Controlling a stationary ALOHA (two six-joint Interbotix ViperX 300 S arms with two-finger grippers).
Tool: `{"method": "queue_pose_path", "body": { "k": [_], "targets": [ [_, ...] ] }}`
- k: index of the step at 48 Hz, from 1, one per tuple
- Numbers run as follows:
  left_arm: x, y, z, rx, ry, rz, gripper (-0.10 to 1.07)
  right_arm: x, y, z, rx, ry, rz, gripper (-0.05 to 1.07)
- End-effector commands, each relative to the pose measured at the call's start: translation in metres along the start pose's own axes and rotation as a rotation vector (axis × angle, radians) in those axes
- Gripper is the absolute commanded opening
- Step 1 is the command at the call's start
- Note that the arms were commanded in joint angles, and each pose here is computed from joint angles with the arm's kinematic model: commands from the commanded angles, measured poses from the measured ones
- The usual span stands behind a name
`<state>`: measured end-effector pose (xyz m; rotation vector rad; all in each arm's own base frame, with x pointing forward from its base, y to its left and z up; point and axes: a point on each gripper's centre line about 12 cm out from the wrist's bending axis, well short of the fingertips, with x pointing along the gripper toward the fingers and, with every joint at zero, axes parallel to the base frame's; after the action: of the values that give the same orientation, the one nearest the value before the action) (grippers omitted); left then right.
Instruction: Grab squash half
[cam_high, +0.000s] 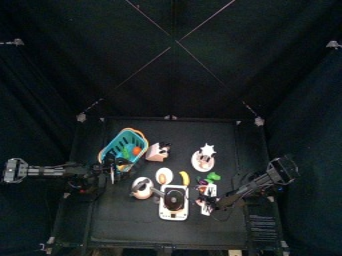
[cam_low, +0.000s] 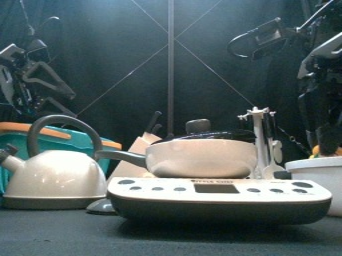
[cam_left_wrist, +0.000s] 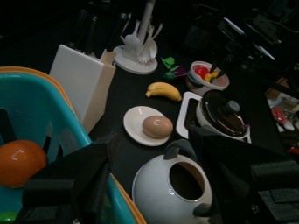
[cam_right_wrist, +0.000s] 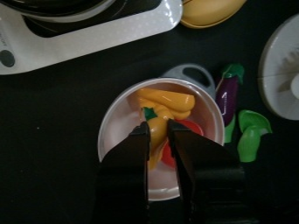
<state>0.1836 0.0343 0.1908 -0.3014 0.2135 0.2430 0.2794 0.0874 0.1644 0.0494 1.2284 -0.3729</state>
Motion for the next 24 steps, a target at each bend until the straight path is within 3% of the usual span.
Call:
{"method": "queue_pose_path", "body": {
  "k": [1,24],
  "targets": [
    [0.0017,-0.0025,0.0071,-0.001,-0.019,-0.006,0.98,-0.0159,-0.0018,0.0087,0.013,-0.046,0.022,0.36],
    [0.0019,-0.0024,0.0069,-0.002,-0.017,-0.006,0.98,-0.0244,-0.005,0.0142,-0.007,-0.095,0.015,0.36]
  ]
}}
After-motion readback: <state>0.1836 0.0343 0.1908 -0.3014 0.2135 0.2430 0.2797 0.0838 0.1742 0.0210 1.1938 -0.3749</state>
